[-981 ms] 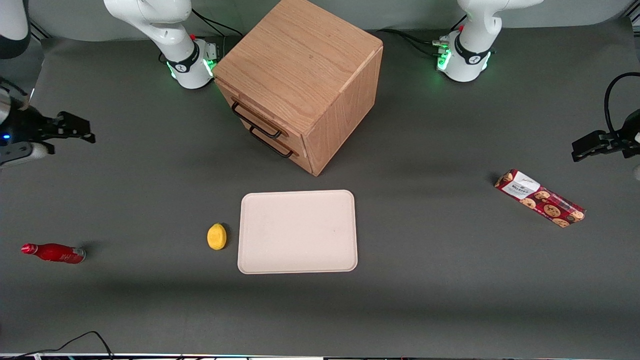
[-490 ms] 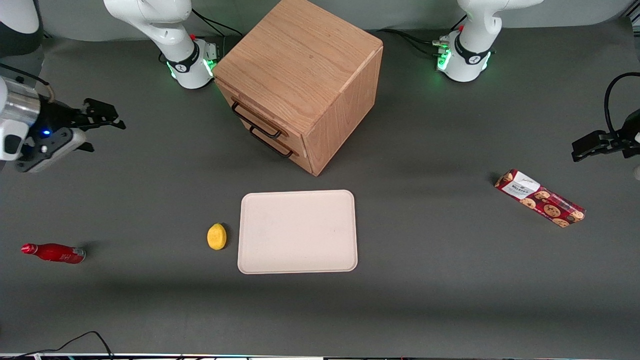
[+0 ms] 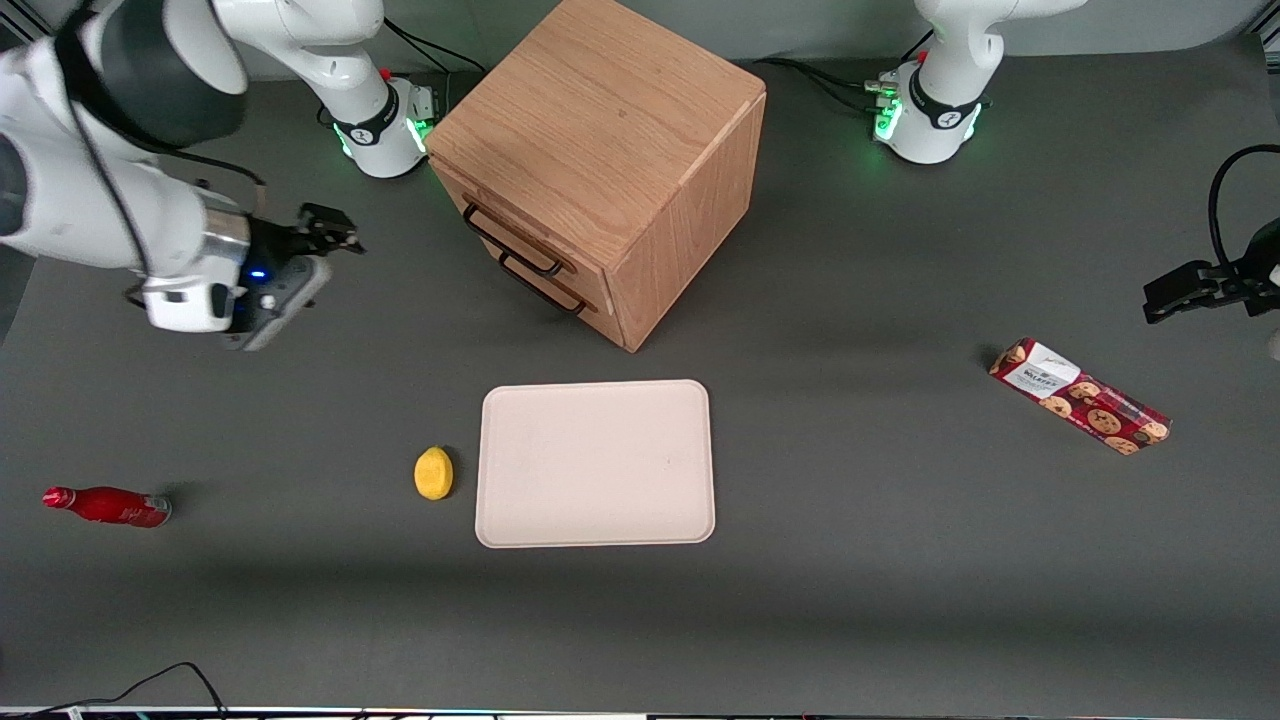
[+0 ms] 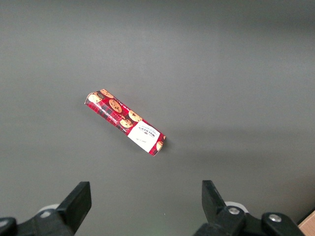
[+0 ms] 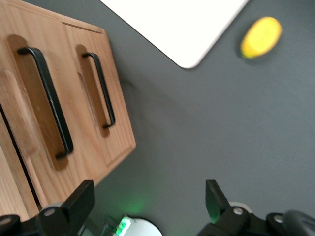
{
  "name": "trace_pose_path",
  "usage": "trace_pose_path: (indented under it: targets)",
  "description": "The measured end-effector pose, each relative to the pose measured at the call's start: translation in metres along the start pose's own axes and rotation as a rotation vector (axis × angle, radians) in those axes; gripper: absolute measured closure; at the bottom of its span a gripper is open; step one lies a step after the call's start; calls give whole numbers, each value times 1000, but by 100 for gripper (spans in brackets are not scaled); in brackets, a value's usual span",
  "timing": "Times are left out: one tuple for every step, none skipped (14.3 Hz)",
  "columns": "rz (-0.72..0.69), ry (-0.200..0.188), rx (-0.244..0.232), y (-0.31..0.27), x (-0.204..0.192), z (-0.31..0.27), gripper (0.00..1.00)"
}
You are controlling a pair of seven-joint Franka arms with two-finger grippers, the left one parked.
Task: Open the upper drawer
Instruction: 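Move the right gripper toward the upper drawer's black handle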
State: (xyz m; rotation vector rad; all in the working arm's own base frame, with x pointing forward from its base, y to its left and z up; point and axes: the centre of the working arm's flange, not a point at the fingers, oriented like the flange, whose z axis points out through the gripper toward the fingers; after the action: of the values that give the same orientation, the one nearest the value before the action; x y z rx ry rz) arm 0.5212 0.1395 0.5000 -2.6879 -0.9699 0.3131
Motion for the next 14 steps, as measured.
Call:
trace_pose_path:
  targets:
    - [-10,8,16,-7,5,12,0]
    - [-20,16,30,-16,11,23,0]
    - [-29,24,38,-26,17,34,0]
    - [-34,28,40,-37,22,44,0]
    - [-35,31,39,-47,26,52,0]
    - [-34,36,39,-57,30,61,0]
    - [-32,45,47,-65,33,69,0]
    - [-30,53,57,-70,34,75,0]
    - [-29,56,65,-73,35,80,0]
    - [-27,59,69,-75,36,84,0]
    - [-25,62,71,-77,37,88,0]
    - [-26,67,73,-80,38,93,0]
    - [-27,73,70,-83,39,98,0]
    - [-27,75,66,-86,40,105,0]
